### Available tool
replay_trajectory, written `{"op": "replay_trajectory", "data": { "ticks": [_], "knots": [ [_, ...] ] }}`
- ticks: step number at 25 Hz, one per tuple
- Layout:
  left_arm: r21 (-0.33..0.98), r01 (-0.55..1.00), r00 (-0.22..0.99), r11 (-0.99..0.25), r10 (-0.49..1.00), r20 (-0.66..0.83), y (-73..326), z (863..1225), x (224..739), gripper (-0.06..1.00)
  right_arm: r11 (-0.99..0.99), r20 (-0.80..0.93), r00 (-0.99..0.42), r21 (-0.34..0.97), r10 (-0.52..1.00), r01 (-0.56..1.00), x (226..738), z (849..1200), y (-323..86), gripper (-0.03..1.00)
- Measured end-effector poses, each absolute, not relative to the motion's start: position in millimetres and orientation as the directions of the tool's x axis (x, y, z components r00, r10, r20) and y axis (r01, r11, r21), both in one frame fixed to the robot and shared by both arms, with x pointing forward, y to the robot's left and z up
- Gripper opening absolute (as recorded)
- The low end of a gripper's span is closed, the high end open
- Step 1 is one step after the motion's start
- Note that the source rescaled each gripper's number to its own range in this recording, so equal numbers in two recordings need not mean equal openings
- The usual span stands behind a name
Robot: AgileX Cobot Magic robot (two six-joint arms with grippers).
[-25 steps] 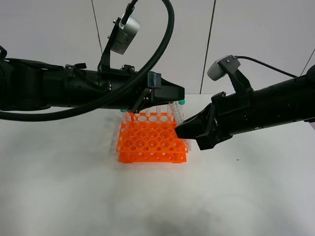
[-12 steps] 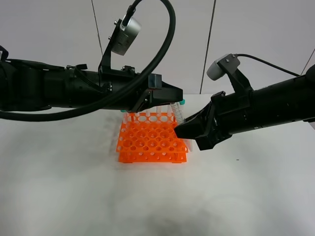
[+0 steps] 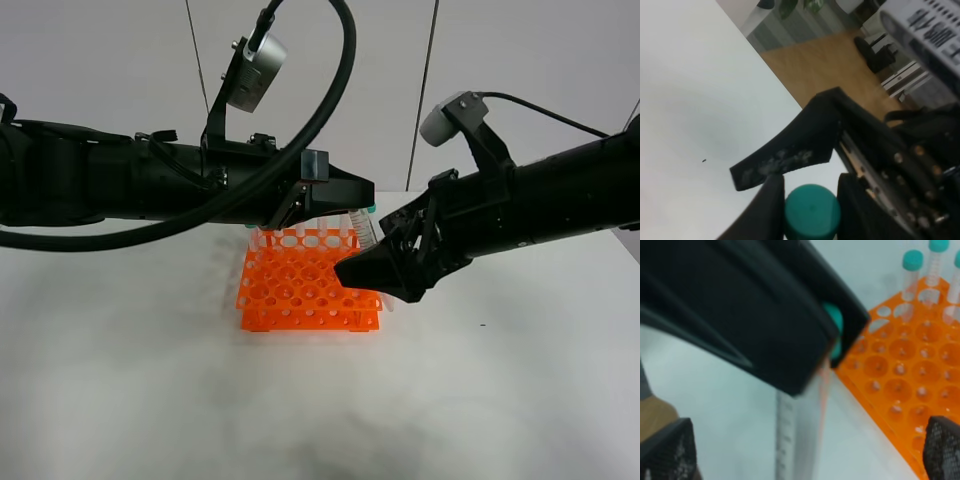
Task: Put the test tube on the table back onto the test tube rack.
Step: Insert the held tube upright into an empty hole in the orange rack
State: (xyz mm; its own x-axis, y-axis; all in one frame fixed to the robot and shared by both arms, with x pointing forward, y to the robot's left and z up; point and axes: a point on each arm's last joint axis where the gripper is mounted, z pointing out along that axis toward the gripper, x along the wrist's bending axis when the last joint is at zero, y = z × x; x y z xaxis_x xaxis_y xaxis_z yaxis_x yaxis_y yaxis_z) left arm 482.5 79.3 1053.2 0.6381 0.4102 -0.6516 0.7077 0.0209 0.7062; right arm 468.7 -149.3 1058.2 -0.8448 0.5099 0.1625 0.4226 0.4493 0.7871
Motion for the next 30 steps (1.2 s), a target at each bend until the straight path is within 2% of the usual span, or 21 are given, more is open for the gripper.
{"op": "replay_trajectory", "data": {
  "ticks": [3, 12, 20, 30],
  "knots": [
    [0.706, 0.708, 0.638, 0.021, 0.411, -0.651, 79, 1053, 483, 0.00, 0.486, 0.171, -0.843, 0.752, 0.509, 0.446, 467, 1077, -151, 0.99],
    [0.709, 0.705, 0.627, 0.030, 0.441, -0.642, 81, 1052, 485, 0.00, 0.550, 0.160, -0.740, 0.571, 0.654, 0.609, 466, 1127, -168, 0.99],
    [0.709, 0.705, 0.627, 0.030, 0.441, -0.642, 81, 1052, 485, 0.00, 0.485, -0.080, -0.506, 0.445, 0.859, 0.753, 483, 1121, -203, 0.99],
    [0.709, 0.705, 0.627, 0.030, 0.441, -0.642, 81, 1052, 485, 0.00, 0.162, -0.050, -0.155, 0.374, 0.987, 0.913, 516, 1101, -290, 0.99]
  ]
}}
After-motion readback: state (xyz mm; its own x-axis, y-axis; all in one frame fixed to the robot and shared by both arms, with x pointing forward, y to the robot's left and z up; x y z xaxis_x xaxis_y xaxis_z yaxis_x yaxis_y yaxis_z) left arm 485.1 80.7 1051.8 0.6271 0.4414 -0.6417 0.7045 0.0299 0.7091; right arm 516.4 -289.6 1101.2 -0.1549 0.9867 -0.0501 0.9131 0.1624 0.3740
